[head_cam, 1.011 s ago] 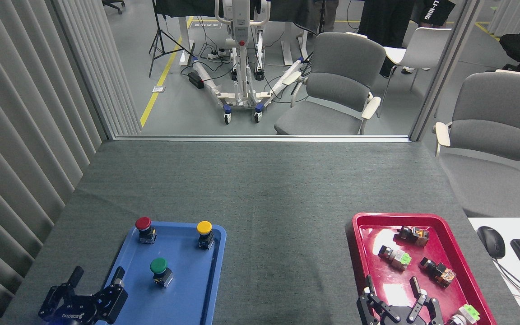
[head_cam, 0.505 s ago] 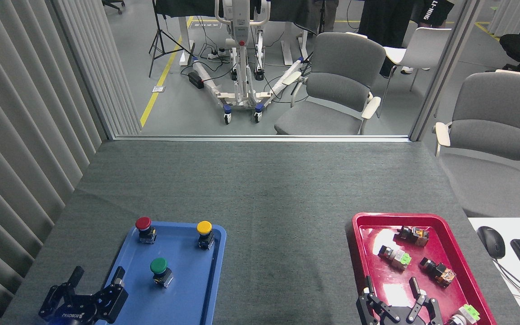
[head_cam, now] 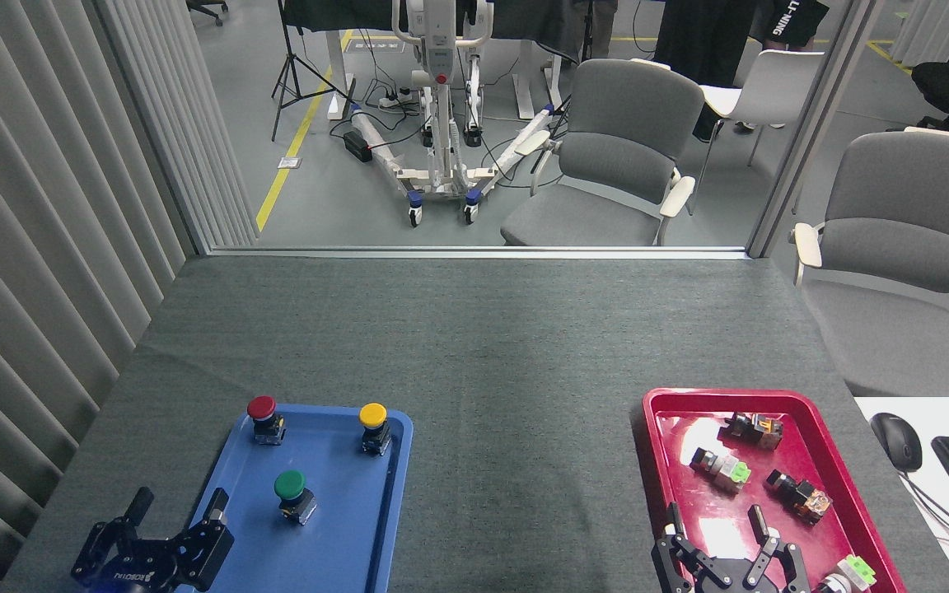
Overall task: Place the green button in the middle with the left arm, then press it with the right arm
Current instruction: 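Reach the left gripper to the green button and grasp it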
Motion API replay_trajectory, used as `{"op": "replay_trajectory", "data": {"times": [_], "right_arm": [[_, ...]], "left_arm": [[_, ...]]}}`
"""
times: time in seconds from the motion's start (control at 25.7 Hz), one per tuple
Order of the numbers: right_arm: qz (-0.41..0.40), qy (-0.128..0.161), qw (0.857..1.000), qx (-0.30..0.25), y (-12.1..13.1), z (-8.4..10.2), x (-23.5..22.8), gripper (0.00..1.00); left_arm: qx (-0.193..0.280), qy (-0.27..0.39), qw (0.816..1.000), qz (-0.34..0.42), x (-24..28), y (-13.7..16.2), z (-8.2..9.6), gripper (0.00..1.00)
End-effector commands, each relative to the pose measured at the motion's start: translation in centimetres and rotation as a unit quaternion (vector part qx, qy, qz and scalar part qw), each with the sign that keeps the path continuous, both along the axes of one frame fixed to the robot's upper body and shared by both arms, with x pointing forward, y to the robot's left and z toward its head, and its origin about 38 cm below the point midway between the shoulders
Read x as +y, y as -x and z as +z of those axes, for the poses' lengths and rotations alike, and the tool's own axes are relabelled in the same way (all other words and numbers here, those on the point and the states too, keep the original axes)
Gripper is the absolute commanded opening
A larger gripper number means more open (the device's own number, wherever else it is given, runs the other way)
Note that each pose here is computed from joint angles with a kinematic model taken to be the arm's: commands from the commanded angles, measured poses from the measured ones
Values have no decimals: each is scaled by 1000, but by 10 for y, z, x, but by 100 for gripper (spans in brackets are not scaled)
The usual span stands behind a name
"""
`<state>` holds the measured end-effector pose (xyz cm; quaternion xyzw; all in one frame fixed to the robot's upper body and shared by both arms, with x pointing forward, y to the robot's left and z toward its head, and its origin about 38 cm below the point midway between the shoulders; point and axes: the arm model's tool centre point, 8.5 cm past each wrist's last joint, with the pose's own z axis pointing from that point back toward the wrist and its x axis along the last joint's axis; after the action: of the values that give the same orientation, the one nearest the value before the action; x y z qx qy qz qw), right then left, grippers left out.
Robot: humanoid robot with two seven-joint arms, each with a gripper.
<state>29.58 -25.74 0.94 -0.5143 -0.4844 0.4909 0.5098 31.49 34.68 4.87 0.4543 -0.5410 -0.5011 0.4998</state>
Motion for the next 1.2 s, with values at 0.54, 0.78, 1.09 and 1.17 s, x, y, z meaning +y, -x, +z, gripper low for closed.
{"op": "replay_trajectory", "data": {"times": [0.54, 0.78, 1.09, 1.17], "right_arm": [[8, -5, 1000, 0, 1, 0, 1, 100], [24, -17, 1000, 2, 2, -2, 8, 100], [19, -24, 1000, -3, 1, 0, 14, 100], [18, -25, 1000, -7, 0, 3, 15, 100]], "left_arm": [[77, -94, 987, -102, -46, -27, -49, 97], [92, -94, 986, -105, -49, -43, -58, 97], [92, -90, 986, -106, -51, -50, -59, 92], [95, -90, 985, -109, -53, -52, -61, 89]]}}
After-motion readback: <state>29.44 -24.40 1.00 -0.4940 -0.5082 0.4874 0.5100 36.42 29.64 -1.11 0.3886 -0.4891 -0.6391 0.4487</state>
